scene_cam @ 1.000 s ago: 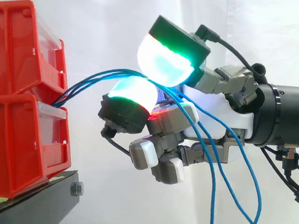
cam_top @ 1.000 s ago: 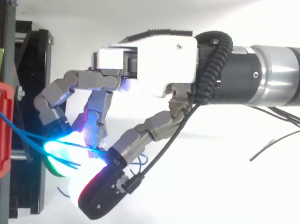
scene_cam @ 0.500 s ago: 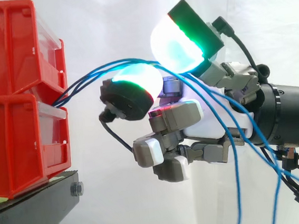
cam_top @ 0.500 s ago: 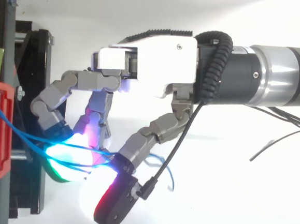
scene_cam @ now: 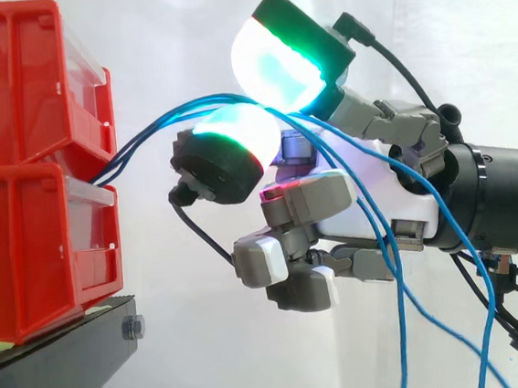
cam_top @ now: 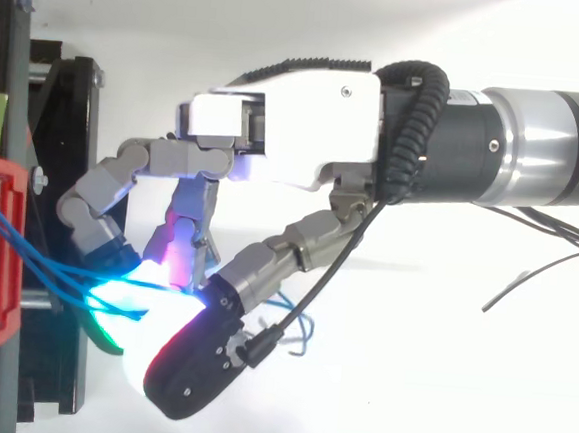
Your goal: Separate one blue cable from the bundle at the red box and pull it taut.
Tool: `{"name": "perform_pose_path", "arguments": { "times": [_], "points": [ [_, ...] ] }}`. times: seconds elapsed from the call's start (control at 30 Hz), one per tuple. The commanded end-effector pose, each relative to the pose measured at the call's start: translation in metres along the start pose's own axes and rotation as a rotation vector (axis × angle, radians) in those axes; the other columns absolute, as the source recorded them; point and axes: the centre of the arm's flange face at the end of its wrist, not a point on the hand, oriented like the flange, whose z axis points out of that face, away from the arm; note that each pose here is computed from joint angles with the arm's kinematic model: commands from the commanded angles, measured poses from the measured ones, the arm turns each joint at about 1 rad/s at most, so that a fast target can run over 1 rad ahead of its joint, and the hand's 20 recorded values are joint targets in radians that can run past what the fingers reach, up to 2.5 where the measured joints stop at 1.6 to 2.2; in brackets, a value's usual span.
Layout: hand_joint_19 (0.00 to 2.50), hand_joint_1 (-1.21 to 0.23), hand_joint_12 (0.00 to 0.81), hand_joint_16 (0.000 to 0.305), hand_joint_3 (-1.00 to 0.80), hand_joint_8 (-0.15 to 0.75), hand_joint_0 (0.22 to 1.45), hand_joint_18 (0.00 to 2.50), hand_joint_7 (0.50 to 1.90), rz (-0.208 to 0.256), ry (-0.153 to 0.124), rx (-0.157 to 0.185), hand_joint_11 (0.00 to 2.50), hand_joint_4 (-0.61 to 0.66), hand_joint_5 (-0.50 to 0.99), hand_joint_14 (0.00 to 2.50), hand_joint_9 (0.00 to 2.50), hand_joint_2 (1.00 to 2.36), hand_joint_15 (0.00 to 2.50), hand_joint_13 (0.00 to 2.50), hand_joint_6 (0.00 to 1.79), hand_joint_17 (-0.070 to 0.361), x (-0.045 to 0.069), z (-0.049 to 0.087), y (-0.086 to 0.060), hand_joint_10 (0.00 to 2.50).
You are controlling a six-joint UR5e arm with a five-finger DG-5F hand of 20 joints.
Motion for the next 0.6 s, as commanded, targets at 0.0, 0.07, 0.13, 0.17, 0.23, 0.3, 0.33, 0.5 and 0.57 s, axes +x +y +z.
{"name": "perform_pose_path", "arguments": {
  "times": [0.0,0.07,0.13,0.17,0.23,0.3,0.33,0.5,0.57],
  "points": [
    [0.82,-0.83,0.443,0.057,-0.22,0.404,0.62,1.15,1.45,0.0,0.002,-0.001,1.09,0.15,-0.15,0.02,1.22,1.02,0.68,1.05,0.85,0.128,0.0001,0.0001,0.0001,0.03],
    [0.79,-0.88,0.44,0.057,-0.24,0.399,0.66,1.14,1.49,0.0,0.002,0.001,1.1,0.17,-0.16,0.02,1.19,1.02,0.68,1.04,0.86,0.127,0.0001,-0.0001,0.0,0.03],
    [0.73,-0.95,0.43,0.057,-0.31,0.406,0.75,1.13,1.56,0.0,0.004,0.004,1.12,0.15,-0.16,0.02,1.18,1.02,0.66,1.02,0.86,0.127,0.0004,-0.0007,-0.0008,0.03],
    [0.72,-0.96,0.43,0.056,-0.36,0.407,0.78,1.12,1.53,0.0,0.002,0.005,1.12,0.14,-0.16,0.02,1.17,1.01,0.66,1.02,0.89,0.125,0.0003,-0.0008,-0.001,0.03],
    [0.72,-0.97,0.421,0.055,-0.49,0.413,0.82,1.11,1.55,0.0,0.002,0.004,1.11,0.15,-0.15,0.02,1.19,1.0,0.65,1.02,0.89,0.124,0.0002,-0.0004,-0.0003,0.03],
    [0.7,-0.98,0.418,0.055,-0.5,0.412,0.82,1.12,1.58,0.0,0.002,0.005,1.12,0.15,-0.14,0.02,1.2,1.0,0.65,1.02,0.9,0.123,0.0002,-0.0005,-0.0005,0.03],
    [0.69,-0.98,0.416,0.055,-0.5,0.416,0.82,1.13,1.58,0.0,0.002,0.005,1.14,0.14,-0.14,0.02,1.2,1.0,0.65,1.03,0.9,0.123,0.0002,-0.0005,-0.0005,0.03],
    [0.7,-1.01,0.415,0.054,-0.5,0.406,0.68,1.13,1.5,0.003,0.002,0.03,1.14,0.18,-0.12,0.02,1.22,1.0,0.66,1.02,0.91,0.122,-0.0017,-0.0039,-0.0035,0.03],
    [0.7,-1.0,0.416,0.055,-0.5,0.409,0.59,1.13,1.37,0.003,0.003,0.031,1.12,0.17,-0.12,0.02,1.23,1.0,0.66,1.02,0.91,0.124,-0.0025,-0.0043,-0.0037,0.03]
  ]
}}
